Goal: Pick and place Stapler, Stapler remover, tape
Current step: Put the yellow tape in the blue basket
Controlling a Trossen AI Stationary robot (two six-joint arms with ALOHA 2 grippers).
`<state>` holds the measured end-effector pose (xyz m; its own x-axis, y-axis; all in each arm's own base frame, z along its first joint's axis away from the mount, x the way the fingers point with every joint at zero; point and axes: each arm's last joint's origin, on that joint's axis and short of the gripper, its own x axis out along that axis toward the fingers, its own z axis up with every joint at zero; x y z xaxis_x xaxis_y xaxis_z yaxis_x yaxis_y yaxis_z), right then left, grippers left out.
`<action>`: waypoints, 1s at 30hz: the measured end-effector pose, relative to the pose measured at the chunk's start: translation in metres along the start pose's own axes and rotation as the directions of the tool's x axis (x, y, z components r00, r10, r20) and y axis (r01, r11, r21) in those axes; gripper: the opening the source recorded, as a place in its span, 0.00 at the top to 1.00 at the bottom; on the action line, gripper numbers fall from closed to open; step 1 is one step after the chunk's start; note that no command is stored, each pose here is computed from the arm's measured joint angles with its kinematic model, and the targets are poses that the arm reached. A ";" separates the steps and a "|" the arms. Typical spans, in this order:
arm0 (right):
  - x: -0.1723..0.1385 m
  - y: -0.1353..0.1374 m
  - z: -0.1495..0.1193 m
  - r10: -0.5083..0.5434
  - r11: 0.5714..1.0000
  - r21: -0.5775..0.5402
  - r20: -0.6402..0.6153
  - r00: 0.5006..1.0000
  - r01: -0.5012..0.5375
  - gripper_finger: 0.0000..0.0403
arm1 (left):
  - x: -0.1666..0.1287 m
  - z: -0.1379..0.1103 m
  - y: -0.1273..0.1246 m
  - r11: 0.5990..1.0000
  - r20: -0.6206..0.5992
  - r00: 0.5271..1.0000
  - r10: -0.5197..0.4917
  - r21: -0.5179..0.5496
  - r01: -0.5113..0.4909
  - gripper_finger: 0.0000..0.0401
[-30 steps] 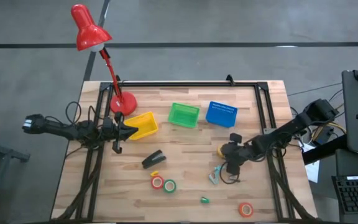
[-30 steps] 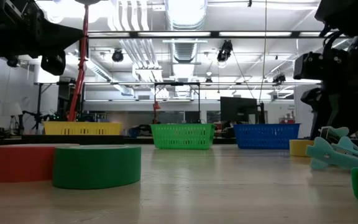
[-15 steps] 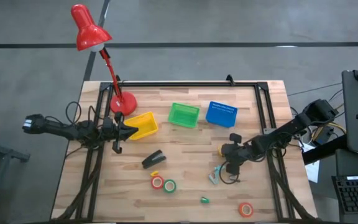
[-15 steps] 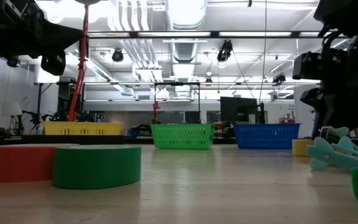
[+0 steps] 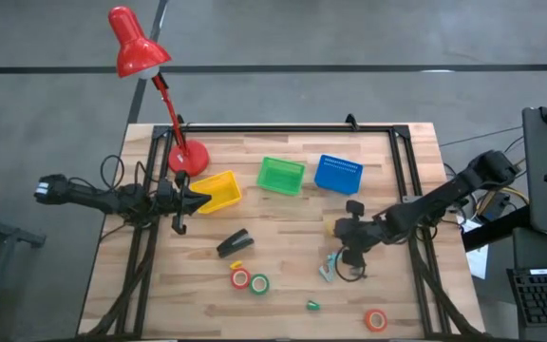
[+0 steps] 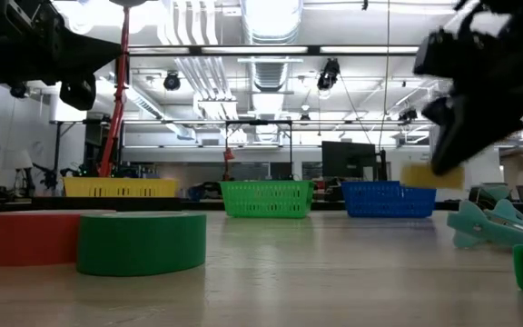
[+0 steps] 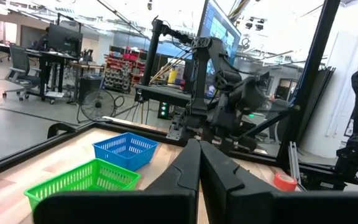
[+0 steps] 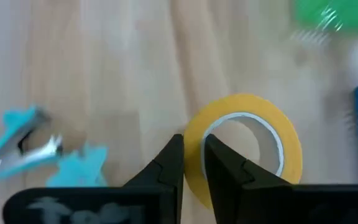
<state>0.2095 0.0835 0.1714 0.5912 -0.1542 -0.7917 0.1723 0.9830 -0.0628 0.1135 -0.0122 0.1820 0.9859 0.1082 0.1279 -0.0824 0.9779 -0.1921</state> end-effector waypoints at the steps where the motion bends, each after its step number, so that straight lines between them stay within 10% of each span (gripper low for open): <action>1: -0.003 -0.001 0.003 -0.021 1.000 -0.014 0.030 0.999 0.021 0.89 | 0.000 0.000 0.000 1.000 -0.001 1.000 0.000 0.000 0.000 0.98; 9: -0.031 -0.019 0.015 -0.201 0.978 -0.001 0.252 0.947 0.208 0.90 | 0.000 -0.001 0.000 1.000 -0.005 1.000 0.001 0.002 -0.001 0.98; 30: -0.029 -0.078 -0.007 -0.125 0.982 0.187 0.708 0.695 -0.014 0.90 | 0.000 0.000 0.000 1.000 -0.005 1.000 0.001 0.001 -0.001 0.98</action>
<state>0.1735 0.0117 0.1952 0.9472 -0.3003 -0.1123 0.3084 0.9492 0.0628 0.1136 -0.0122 0.1815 0.9864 0.1085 0.1232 -0.0837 0.9780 -0.1911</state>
